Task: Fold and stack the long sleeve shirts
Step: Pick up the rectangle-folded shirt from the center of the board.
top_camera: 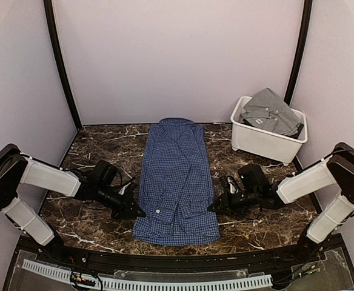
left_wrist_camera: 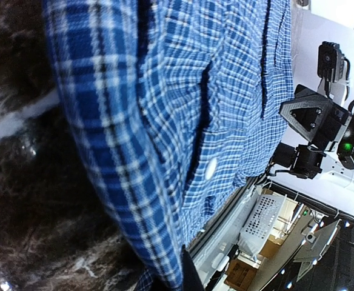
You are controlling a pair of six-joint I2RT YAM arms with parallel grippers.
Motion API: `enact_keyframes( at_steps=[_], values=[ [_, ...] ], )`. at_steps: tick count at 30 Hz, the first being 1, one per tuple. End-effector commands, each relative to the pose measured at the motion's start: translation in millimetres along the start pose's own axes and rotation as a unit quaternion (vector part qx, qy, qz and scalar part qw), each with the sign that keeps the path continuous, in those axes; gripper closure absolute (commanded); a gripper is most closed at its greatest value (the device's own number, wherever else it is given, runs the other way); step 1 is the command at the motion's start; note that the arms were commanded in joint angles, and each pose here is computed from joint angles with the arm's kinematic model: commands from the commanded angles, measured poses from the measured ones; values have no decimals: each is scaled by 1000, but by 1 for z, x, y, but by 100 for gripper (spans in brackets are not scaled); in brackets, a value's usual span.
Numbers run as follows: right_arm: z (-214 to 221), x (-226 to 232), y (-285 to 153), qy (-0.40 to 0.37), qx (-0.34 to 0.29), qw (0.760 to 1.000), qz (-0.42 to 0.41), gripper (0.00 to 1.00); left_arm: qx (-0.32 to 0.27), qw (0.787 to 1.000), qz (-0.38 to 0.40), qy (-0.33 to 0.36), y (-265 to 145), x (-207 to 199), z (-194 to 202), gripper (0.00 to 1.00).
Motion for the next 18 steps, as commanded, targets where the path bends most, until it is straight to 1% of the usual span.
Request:
enact_keyframes(
  at_steps=[1,6,10,11,12,13,14,18],
  values=[
    [-12,18,-7,-18,-20,999,-26,100,2,999,38,17,-8,-20,6,100],
    [-22,28,-12,-22,-32,998,-40,100,0,997,71,13,-15,-36,6,100],
    [-38,33,-18,-23,-52,997,-49,100,-17,994,104,4,-26,-53,-2,100],
    [-45,37,-20,-25,-60,996,-53,100,-22,994,110,-7,-29,-55,-6,100],
    [-51,37,-20,-24,-66,996,-55,100,-30,992,121,-5,-32,-61,-11,100],
    [-58,39,-20,-23,-72,995,-58,100,-37,991,126,-22,-34,-62,-17,100],
    [-66,41,-20,-22,-79,995,-63,100,-47,989,139,-17,-36,-70,-22,100],
    [-100,44,-12,-27,-107,992,-64,100,-82,979,180,-42,-41,-87,-53,100]
  ],
)
Point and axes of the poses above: each gripper's point midway between its finger pads, its own y axis out along the fingers, its own x axis along the line the jaws close on, z = x × y, the point moved 3 cm from there along -y, back along the fingers, and after that the axes turned 13 degrees about -y, right-handed, at the moved point
